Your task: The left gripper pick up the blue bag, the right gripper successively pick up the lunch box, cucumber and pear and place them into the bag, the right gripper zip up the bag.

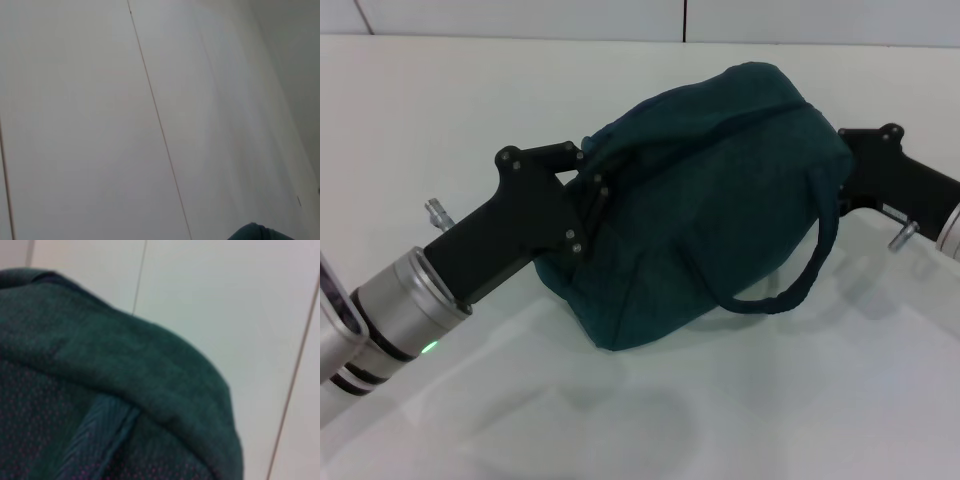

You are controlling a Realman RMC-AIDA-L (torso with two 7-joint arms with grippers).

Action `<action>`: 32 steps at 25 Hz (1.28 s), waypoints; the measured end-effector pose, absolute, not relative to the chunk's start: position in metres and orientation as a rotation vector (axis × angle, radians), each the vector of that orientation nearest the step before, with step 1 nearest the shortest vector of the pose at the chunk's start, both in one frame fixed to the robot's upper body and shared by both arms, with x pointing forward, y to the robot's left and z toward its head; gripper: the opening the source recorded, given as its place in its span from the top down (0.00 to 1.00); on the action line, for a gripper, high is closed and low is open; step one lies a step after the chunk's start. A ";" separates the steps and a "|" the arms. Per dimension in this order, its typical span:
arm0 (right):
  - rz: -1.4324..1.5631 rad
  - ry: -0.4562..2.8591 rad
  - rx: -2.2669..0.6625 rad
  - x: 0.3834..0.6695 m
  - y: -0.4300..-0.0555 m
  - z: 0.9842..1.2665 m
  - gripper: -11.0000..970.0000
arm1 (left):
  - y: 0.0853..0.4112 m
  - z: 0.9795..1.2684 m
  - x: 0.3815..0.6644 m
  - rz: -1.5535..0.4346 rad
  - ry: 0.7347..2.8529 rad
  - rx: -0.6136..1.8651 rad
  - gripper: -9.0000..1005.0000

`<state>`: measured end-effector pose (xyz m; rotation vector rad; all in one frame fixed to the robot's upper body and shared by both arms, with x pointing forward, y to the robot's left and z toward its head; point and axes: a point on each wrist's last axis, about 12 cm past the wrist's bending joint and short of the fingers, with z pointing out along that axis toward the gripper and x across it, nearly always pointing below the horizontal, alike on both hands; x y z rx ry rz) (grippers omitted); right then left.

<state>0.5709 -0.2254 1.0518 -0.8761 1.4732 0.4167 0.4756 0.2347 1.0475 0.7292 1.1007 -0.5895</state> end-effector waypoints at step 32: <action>0.808 1.247 -0.817 0.561 -0.245 1.105 0.19 | 0.257 1.063 0.459 -0.826 1.061 0.558 0.28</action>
